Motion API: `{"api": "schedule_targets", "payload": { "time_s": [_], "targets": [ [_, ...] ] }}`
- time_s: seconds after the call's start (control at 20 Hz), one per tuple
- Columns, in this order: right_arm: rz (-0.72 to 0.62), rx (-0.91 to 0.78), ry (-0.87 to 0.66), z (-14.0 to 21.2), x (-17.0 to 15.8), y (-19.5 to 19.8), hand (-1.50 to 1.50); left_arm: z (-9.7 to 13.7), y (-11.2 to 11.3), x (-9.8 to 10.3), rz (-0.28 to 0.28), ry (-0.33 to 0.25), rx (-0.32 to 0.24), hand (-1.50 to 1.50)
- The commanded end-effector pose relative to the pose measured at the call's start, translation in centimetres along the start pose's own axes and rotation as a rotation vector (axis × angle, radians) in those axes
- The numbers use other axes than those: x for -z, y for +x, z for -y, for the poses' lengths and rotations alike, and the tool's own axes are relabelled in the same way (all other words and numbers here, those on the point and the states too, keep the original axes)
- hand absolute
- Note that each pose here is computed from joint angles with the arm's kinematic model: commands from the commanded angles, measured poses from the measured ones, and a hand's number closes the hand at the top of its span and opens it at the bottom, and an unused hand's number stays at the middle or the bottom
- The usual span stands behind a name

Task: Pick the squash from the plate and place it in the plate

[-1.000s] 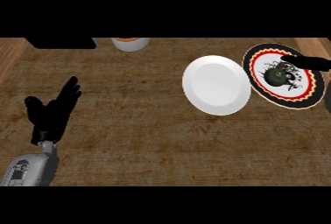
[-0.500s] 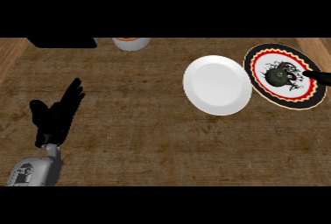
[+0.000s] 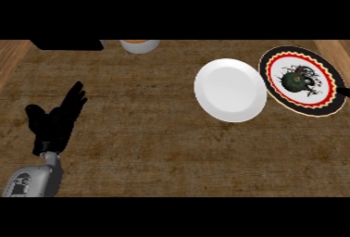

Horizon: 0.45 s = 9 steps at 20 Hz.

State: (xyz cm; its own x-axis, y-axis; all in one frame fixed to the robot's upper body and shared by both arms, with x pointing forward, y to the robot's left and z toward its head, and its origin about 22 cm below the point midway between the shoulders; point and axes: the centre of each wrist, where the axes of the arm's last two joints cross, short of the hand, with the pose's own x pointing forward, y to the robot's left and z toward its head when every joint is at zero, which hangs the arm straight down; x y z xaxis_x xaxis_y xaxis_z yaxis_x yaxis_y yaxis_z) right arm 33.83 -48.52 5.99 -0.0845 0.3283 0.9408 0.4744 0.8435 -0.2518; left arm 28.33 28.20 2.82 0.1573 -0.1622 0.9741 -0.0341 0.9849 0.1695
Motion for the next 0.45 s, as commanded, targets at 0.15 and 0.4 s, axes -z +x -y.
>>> {"api": "schedule_targets", "payload": {
  "time_s": [0.15,0.4],
  "targets": [
    [-0.04,-0.068,-0.004,2.2,-1.9,-2.0,-1.5,1.6,-0.9,-0.4,0.004,-0.006,-0.006,0.0],
    [-0.063,-0.064,-0.029,5.8,-1.7,-1.0,-1.5,0.0,-1.1,1.0,0.023,-0.01,-0.008,0.0]
  ]
}}
